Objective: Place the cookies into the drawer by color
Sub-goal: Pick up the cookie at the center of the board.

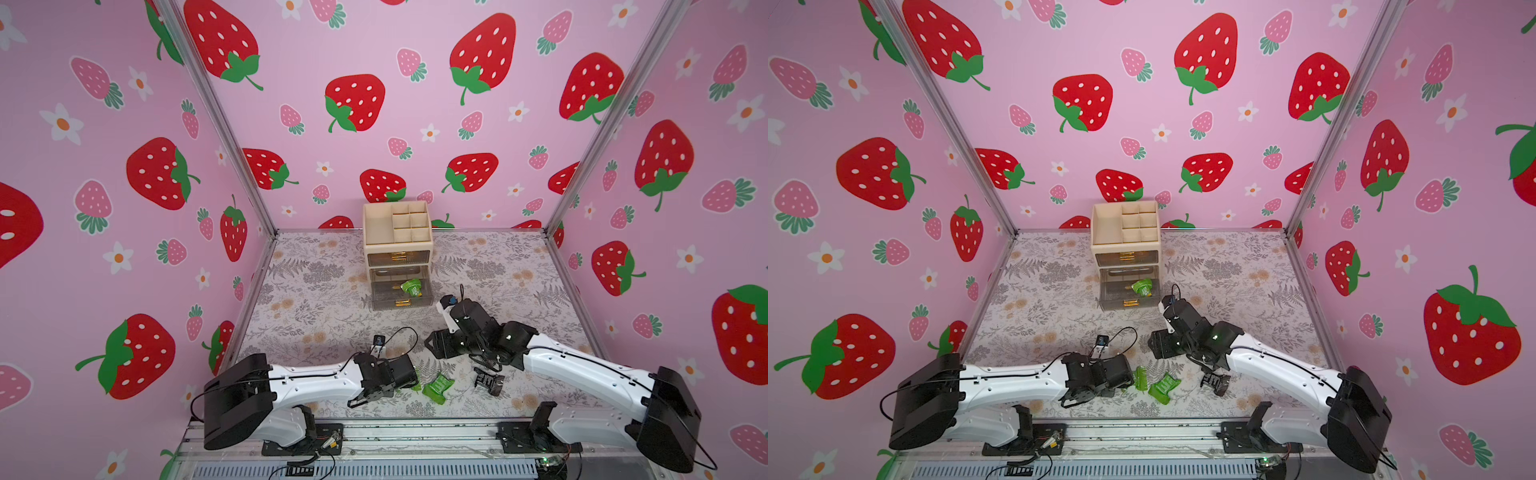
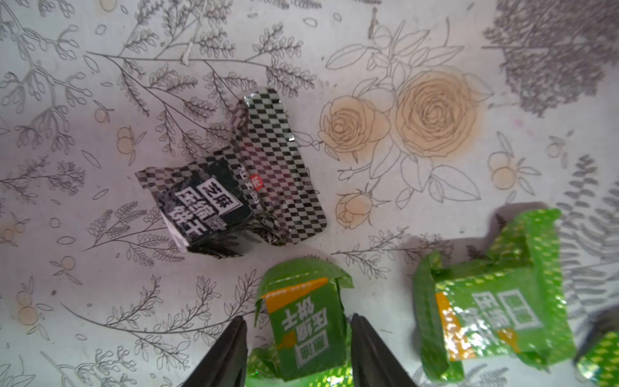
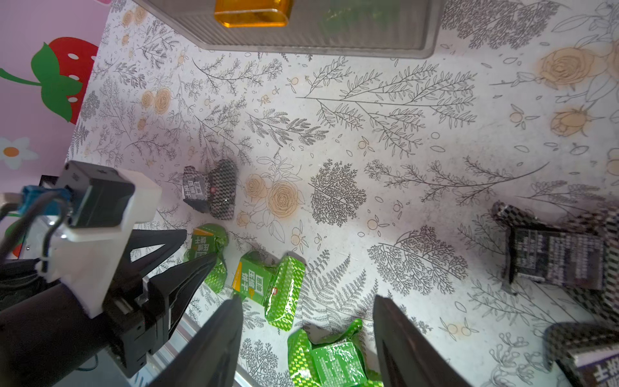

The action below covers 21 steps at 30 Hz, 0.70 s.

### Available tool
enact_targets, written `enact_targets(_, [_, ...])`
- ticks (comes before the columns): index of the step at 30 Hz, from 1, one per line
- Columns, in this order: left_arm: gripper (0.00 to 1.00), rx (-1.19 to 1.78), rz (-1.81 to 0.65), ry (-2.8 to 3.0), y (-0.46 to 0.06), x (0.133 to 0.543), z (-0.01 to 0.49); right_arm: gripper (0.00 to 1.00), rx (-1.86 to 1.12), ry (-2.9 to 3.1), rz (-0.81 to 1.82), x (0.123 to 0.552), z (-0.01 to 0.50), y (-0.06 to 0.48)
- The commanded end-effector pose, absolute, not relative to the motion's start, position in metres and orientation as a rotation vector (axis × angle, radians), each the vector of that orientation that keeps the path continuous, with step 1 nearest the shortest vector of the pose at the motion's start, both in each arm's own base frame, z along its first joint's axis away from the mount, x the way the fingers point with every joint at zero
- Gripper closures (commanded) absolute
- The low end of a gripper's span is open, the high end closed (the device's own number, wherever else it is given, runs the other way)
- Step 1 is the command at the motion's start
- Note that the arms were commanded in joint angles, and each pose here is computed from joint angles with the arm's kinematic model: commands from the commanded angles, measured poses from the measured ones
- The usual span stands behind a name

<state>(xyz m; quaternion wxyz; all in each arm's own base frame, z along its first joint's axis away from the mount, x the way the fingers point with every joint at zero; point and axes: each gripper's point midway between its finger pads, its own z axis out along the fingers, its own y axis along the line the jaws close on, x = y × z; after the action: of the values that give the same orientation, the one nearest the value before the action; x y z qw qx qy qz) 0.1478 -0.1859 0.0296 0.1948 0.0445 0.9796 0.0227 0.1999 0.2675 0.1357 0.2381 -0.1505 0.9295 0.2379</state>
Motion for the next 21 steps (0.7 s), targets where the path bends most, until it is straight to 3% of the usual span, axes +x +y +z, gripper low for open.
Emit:
enact_targets(1, [0.51,0.124,0.034,2.747,-0.194,0.149,0.034,0.33,-0.4,2.524,0.649,0.2,0.143,0.264])
enact_targets(9, [0.56,0.109,0.053,2.773,-0.19,0.151,0.025,0.33,-0.404,2.524,0.624,0.202,0.141,0.263])
enact_targets(17, [0.51,0.115,0.066,2.795,-0.19,0.154,0.015,0.33,-0.406,2.52,0.619,0.203,0.14,0.263])
enact_targets(21, [0.59,0.12,0.065,2.804,-0.191,0.154,0.014,0.33,-0.409,2.525,0.618,0.202,0.14,0.263])
